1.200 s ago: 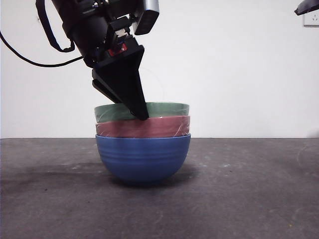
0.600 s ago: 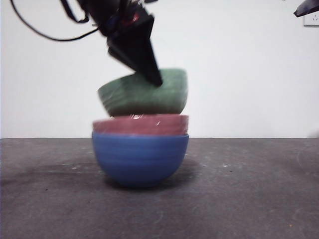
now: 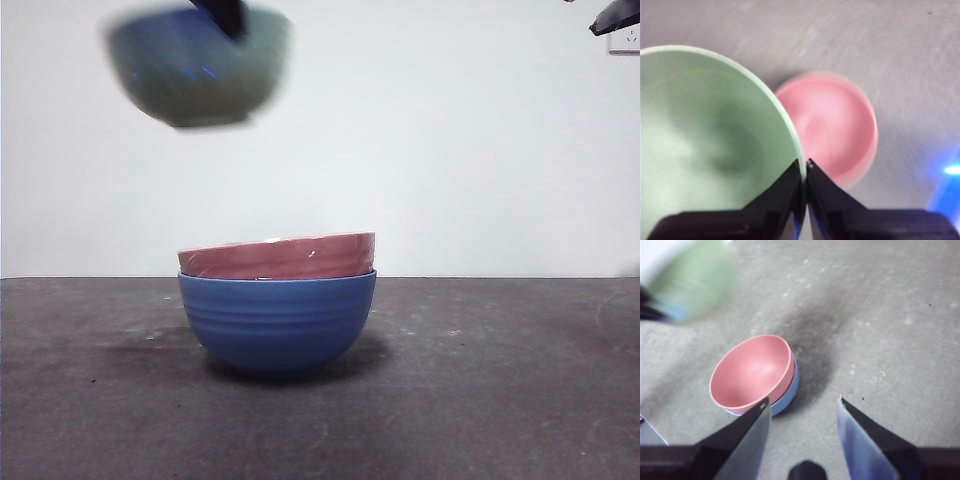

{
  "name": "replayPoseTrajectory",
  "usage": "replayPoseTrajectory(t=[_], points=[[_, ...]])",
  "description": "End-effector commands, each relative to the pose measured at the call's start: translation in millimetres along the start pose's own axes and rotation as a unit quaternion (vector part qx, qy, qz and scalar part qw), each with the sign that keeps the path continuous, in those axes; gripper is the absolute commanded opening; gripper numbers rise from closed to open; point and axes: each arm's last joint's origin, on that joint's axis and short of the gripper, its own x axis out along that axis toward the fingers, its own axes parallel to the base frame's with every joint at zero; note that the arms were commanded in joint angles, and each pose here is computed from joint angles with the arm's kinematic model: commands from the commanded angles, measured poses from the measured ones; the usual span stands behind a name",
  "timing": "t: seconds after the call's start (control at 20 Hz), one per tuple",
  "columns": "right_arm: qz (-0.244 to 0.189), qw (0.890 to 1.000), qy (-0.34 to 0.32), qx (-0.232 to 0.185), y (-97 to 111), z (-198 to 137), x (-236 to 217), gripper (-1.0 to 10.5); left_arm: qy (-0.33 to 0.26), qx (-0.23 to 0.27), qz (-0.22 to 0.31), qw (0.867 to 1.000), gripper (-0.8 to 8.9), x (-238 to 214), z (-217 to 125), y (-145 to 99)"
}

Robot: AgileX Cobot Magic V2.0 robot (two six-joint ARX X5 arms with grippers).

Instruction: Pick up the green bowl on the top,put the green bowl on the left,pick up the red bowl in the middle,put the red bowl on the right

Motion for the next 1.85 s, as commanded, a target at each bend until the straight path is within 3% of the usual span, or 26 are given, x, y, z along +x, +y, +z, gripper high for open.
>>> replayPoseTrajectory(t=[0.05,0.2,0.35,0.7,1.05,1.15,1.3,1.55,1.85], points=[[-0.001,1.0,-0.002,-0.004,0,1,0,2.2,0.008,-0.07,0.025,0.997,-0.09,-24,-19,-1],[-0.001,1.0,-0.002,-0.004,0,1,0,2.2,0.001,-0.122,0.031,0.992,-0.09,-30,-53,-13],[-0.001,1.0,-0.002,-0.002,0,1,0,2.2,0.016,-0.158,0.018,0.987,-0.09,-8,-79,-31],[0.0,1.0,-0.001,0.004,0,1,1,2.2,0.024,-0.173,0.011,0.984,-0.09,70,-114,-68],[0.0,1.0,-0.001,0.006,0,1,1,2.2,0.04,-0.17,0.009,0.985,-0.07,103,-144,-80],[0.001,1.0,-0.001,0.006,0,1,1,2.2,0.032,-0.171,-0.003,0.985,0.16,104,-142,-80],[0.008,1.0,0.0,0.003,2,1,2,2.2,0.026,-0.172,-0.017,0.985,3.78,104,-141,-81],[0.038,0.999,-0.014,-0.029,14,7,9,2.3,0.03,-0.186,-0.014,0.982,3.82,95,-138,-78],[0.087,0.992,0.045,-0.083,46,28,48,2.6,-0.044,-0.206,-0.002,0.978,3.82,17,-111,-60]])
